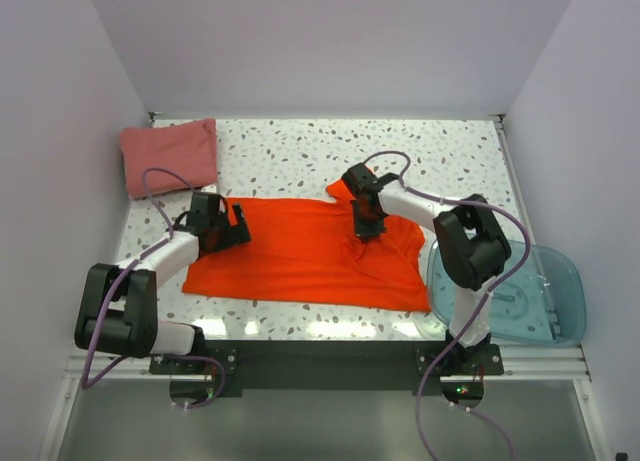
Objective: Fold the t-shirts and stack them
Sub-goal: Fold the tshirt
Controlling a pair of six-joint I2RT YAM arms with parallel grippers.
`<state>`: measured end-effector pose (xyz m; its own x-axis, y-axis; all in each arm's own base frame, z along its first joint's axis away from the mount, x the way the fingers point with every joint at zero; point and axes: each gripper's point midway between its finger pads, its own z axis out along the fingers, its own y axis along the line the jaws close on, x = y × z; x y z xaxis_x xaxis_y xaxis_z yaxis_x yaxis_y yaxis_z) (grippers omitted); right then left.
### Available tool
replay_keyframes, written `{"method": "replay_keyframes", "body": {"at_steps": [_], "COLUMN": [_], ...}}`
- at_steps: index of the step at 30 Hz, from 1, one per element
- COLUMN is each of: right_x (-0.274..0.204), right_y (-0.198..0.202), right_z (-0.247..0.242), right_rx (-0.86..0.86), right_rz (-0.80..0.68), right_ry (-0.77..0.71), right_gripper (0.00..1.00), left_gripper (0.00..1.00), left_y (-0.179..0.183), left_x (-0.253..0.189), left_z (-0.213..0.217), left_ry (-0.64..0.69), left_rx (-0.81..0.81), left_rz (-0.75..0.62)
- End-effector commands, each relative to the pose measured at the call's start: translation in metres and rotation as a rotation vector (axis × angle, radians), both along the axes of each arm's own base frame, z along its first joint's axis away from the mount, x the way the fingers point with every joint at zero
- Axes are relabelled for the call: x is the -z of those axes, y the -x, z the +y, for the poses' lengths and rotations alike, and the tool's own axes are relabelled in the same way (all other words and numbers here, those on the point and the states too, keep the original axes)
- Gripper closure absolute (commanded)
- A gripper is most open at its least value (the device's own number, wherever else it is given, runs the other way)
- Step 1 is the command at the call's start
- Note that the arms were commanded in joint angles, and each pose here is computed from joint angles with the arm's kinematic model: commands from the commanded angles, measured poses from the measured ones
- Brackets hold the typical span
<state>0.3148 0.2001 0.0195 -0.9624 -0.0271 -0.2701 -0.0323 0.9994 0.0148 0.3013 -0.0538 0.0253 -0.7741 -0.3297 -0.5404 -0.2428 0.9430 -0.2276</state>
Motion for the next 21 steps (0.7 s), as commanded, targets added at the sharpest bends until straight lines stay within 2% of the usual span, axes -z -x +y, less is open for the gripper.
{"method": "replay_keyframes", "body": {"at_steps": [1,15,21], "right_x": [-0.025,-0.038,-0.042], "right_y": [-0.011,-0.023,-0.025], "right_z": [-0.002,0.014,0.002], "right_rx": [0.031,0.103,0.15], "right_rz": [-0.065,-0.104,-0.141], "right_ry": [0.013,-0.08,-0.055], "right_gripper": [1.0,0.99,0.99], "left_gripper": [0.0,0.0,0.0], "left_y": [0.033,0.035,0.033], "left_x": [0.026,0.026,0.023], "left_z": [0.007,0.008,0.008], "left_ry": [-0.032,-0.037,-0.041], "left_rx": [0.005,0.003,0.0], "left_rz": [0.135,0.141,0.139]}}
